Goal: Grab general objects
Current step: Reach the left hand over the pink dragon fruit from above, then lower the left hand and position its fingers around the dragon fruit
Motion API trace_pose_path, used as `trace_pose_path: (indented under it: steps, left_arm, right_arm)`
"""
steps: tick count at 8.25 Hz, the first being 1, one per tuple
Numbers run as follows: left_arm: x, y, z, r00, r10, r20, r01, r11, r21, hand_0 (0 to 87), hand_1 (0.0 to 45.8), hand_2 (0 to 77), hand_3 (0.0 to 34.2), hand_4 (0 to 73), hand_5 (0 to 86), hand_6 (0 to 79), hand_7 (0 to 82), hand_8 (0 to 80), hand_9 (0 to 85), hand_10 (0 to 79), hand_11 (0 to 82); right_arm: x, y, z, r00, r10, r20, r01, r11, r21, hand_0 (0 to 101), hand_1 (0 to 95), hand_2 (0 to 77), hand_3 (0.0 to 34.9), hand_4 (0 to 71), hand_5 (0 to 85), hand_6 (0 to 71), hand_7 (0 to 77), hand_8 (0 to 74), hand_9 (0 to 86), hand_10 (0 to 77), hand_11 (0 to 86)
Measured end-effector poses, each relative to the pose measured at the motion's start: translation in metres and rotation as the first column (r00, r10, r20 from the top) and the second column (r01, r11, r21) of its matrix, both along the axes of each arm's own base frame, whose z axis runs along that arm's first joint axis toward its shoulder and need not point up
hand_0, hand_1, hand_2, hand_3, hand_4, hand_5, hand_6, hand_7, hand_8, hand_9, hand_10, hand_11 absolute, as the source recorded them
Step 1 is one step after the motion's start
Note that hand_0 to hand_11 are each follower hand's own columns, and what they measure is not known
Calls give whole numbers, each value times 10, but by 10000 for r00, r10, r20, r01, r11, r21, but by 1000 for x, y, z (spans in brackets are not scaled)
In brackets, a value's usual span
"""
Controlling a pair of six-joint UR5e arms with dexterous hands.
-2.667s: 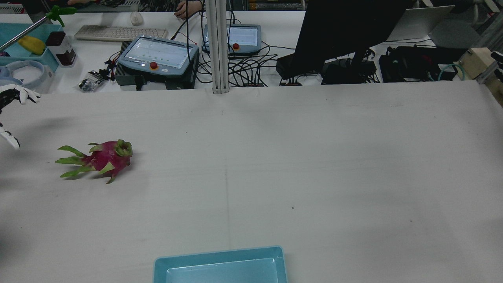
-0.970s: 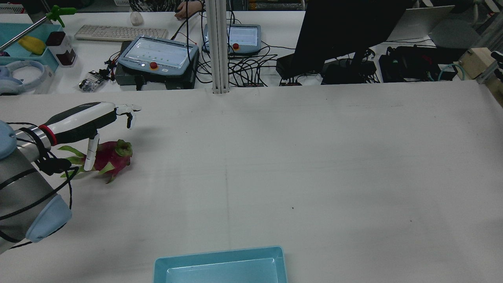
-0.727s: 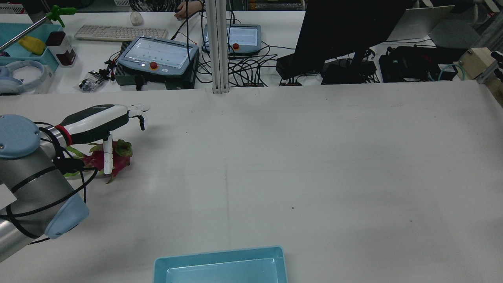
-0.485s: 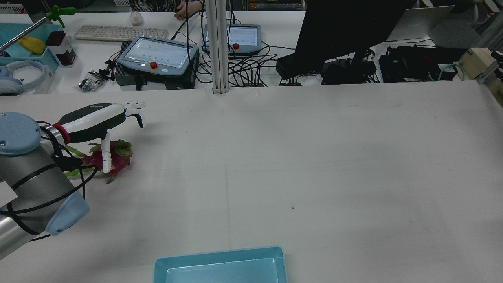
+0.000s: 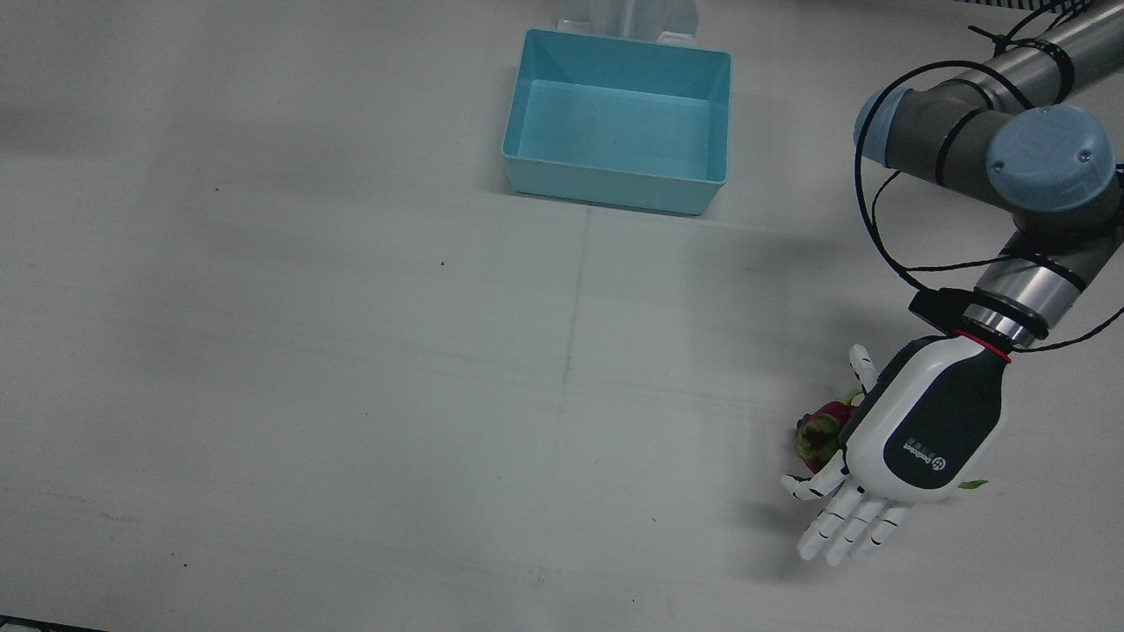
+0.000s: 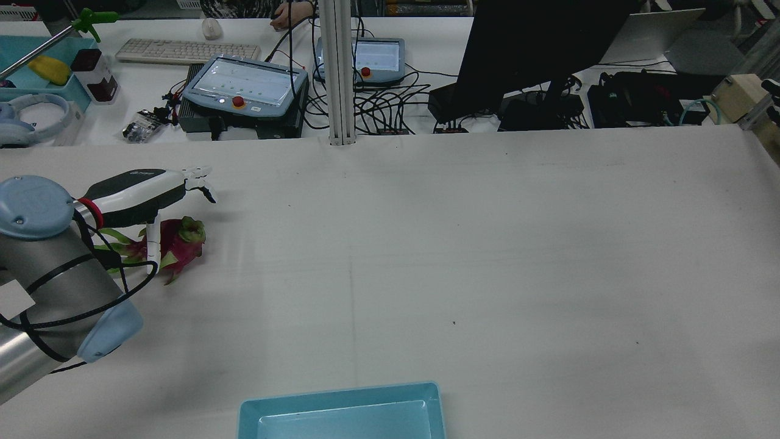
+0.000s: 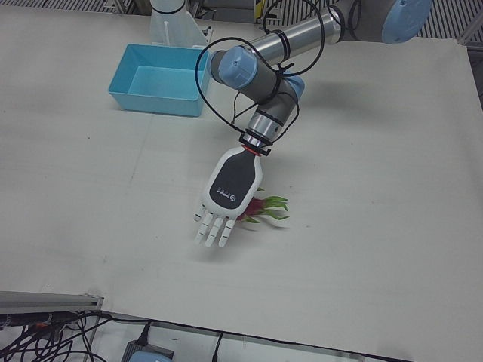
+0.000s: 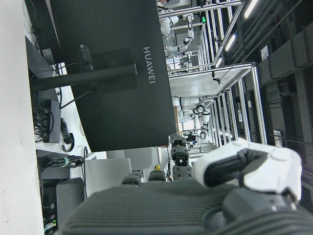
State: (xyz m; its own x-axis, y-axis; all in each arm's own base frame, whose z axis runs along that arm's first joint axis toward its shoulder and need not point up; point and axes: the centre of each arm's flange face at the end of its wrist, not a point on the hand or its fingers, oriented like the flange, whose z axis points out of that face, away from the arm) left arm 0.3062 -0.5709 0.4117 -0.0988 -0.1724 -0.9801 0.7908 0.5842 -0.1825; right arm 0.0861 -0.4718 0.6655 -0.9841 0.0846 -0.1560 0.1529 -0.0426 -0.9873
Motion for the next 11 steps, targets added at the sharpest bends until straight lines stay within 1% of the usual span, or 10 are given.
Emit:
trace_pose_path:
  steps: [1, 2, 3, 4, 5, 6, 8, 10, 11]
  left_arm:
    - [1, 1, 1, 9999, -44, 166, 44, 10000, -35, 563, 0, 5, 60, 27, 327, 33, 49, 71, 27, 33, 93]
    - [4, 1, 2, 9997, -70, 234, 70, 10000, -26, 589, 0, 5, 64, 27, 316, 38, 38, 71, 27, 33, 93]
    - [7, -1, 6, 9996, -90, 259, 91, 10000, -33, 612, 0, 5, 64, 27, 327, 33, 38, 71, 27, 33, 98]
    - [9, -4, 12, 9995, -106, 283, 108, 9999, -54, 612, 0, 5, 64, 27, 327, 33, 38, 71, 27, 33, 98]
    - [11, -5, 16, 9994, -112, 312, 114, 9999, -85, 612, 0, 5, 65, 27, 360, 27, 38, 71, 22, 33, 93]
    - [12, -7, 22, 9992, -112, 380, 119, 9998, -176, 614, 0, 5, 64, 27, 371, 38, 76, 60, 27, 27, 93]
    - [11, -9, 28, 9988, -138, 461, 154, 9992, -358, 613, 0, 5, 63, 27, 371, 49, 76, 60, 22, 27, 98]
    - [-7, -7, 6, 9988, -463, 185, 464, 9989, -27, 612, 0, 5, 45, 27, 376, 55, 76, 76, 22, 33, 93]
    - [-14, -5, 2, 9972, -738, 147, 737, 9972, 85, 612, 0, 5, 45, 27, 376, 55, 76, 76, 22, 33, 93]
  right_arm:
    - [0, 0, 0, 10000, -6, -2, 6, 10000, -6, 0, 404, 774, 0, 0, 0, 0, 0, 0, 5, 0, 0]
    - [-1, 0, 1, 10000, -11, 0, 11, 10000, -9, 0, 404, 774, 0, 0, 0, 0, 0, 0, 5, 0, 0]
    - [-1, 0, 1, 10000, -12, -3, 12, 10000, -5, 0, 404, 774, 0, 0, 0, 0, 0, 0, 5, 0, 5]
    - [-1, 0, 1, 10000, -12, -3, 12, 10000, -5, 0, 404, 774, 0, 0, 0, 0, 0, 0, 5, 0, 0]
    - [-1, 0, 1, 10000, -13, 0, 13, 10000, -8, 0, 404, 774, 0, 0, 0, 0, 0, 0, 5, 0, 0]
    - [-1, 0, 1, 10000, -13, 2, 13, 10000, -10, 0, 404, 774, 0, 0, 0, 0, 0, 0, 5, 0, 0]
    - [0, 0, 1, 10000, -9, -3, 9, 10000, -7, 0, 404, 774, 0, 0, 0, 0, 0, 0, 5, 0, 5]
    - [0, 0, 1, 10000, 1, -3, -1, 10000, -9, 0, 404, 774, 0, 0, 0, 0, 0, 0, 5, 0, 5]
    - [0, 0, 0, 10000, 1, -7, -1, 10000, -6, 0, 404, 774, 0, 0, 0, 0, 0, 0, 5, 0, 5]
